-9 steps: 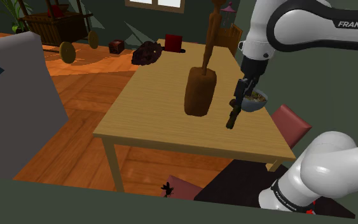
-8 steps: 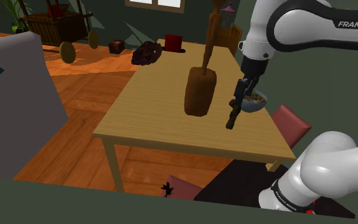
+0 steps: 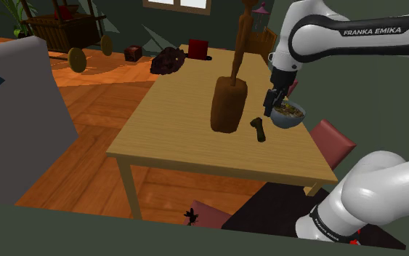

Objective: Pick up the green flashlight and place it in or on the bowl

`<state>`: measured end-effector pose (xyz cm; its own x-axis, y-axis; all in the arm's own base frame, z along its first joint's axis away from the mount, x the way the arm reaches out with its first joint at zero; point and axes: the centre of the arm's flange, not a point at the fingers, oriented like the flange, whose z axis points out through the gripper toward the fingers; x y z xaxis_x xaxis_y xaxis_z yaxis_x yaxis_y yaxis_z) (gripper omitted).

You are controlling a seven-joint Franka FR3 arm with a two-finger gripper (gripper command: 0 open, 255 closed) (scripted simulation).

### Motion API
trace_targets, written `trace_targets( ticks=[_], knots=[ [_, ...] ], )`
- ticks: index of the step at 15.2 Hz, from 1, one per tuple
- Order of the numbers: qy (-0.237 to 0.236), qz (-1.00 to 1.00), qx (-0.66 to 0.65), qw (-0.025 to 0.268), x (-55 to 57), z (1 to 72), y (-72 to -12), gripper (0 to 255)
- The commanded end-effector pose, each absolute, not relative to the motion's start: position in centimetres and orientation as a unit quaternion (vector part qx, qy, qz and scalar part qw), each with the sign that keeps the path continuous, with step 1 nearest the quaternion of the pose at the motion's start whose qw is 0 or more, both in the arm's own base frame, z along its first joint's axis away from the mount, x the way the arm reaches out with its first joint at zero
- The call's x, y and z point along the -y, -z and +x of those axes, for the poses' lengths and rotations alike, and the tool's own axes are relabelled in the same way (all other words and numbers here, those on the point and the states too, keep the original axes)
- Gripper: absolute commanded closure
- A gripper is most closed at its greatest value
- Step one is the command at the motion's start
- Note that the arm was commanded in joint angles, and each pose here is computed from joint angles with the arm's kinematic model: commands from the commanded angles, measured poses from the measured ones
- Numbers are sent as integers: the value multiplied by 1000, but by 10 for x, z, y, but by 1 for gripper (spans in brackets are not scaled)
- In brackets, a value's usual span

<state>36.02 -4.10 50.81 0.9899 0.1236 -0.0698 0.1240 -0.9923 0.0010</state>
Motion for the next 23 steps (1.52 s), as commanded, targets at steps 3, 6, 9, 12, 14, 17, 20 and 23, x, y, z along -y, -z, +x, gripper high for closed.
trace_targets(
  ticks=[3, 6, 9, 12, 14, 17, 20, 23],
  knots=[
    [32, 997, -63, -8, 86, 392, -484, 0],
    [32, 997, -63, -9, 89, 393, -472, 0],
    [32, 997, -63, -9, 89, 392, -456, 0],
    [32, 997, -63, -9, 89, 391, -442, 0],
    [32, 997, -63, -9, 89, 391, -442, 0],
    [32, 997, -63, -9, 89, 391, -442, 0],
    [32, 997, -63, -9, 89, 391, -442, 255],
    [32, 997, -63, -9, 89, 391, -442, 255]
  ],
)
